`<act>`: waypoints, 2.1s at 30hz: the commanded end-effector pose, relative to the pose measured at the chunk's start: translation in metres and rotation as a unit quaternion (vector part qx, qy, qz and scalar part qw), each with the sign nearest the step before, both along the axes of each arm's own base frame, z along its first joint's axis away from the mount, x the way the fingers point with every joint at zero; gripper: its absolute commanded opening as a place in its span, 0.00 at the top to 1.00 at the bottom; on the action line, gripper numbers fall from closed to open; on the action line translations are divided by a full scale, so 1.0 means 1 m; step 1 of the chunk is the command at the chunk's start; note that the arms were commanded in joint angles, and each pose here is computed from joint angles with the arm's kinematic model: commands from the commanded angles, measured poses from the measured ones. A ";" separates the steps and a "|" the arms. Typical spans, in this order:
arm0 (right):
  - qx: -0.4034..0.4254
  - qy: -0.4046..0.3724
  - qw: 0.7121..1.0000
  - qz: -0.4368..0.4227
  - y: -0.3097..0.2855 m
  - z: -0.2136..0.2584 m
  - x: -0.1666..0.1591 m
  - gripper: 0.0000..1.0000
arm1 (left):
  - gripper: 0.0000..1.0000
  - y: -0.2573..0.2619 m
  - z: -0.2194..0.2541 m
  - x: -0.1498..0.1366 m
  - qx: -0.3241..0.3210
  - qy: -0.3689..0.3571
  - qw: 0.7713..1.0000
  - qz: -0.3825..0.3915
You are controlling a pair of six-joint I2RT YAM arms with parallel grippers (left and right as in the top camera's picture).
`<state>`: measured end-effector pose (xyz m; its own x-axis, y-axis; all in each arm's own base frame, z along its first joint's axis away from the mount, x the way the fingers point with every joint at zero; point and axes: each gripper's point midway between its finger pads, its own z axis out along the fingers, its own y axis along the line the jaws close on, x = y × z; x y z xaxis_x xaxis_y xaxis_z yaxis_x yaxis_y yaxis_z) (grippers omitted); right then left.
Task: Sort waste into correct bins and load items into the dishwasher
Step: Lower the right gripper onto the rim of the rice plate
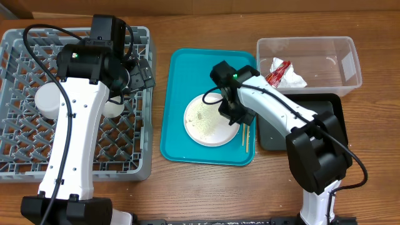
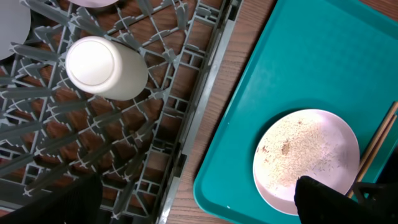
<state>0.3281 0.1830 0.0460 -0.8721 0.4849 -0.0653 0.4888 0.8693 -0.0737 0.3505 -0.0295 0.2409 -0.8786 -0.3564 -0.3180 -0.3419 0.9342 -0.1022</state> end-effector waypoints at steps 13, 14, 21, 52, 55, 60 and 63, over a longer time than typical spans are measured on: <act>0.243 -0.089 0.945 0.201 0.108 0.088 0.008 0.26 | 0.00 -0.001 0.000 0.002 -0.004 0.000 1.000 0.005; 0.240 -0.093 0.944 0.207 0.112 0.088 0.007 0.23 | 0.00 -0.001 0.000 0.002 -0.004 0.000 1.000 0.005; 0.158 -0.118 0.942 0.270 0.133 0.079 -0.016 0.15 | 0.00 -0.001 0.000 0.002 -0.004 0.000 1.000 0.005; 0.099 -0.108 0.904 0.402 0.150 0.012 -0.052 0.35 | 0.00 -0.001 0.000 0.002 -0.004 0.000 1.000 0.005; 0.123 -0.102 0.892 0.423 0.157 0.005 -0.060 0.32 | 0.00 -0.001 0.000 0.002 -0.004 0.000 1.000 0.005; 0.102 -0.094 0.872 0.470 0.151 -0.005 -0.067 0.31 | 0.00 -0.001 0.000 0.002 -0.004 0.000 1.000 0.005; 0.072 -0.094 0.876 0.468 0.140 -0.007 -0.063 0.36 | 0.00 -0.001 0.000 0.002 -0.004 0.000 1.000 0.005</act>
<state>0.2634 0.3307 0.0436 -0.8936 -0.3807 -0.2377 -0.4191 0.8973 0.1384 0.3506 -0.0294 0.2408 -0.8784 -0.3567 -0.3182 -0.3424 0.9340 -0.1020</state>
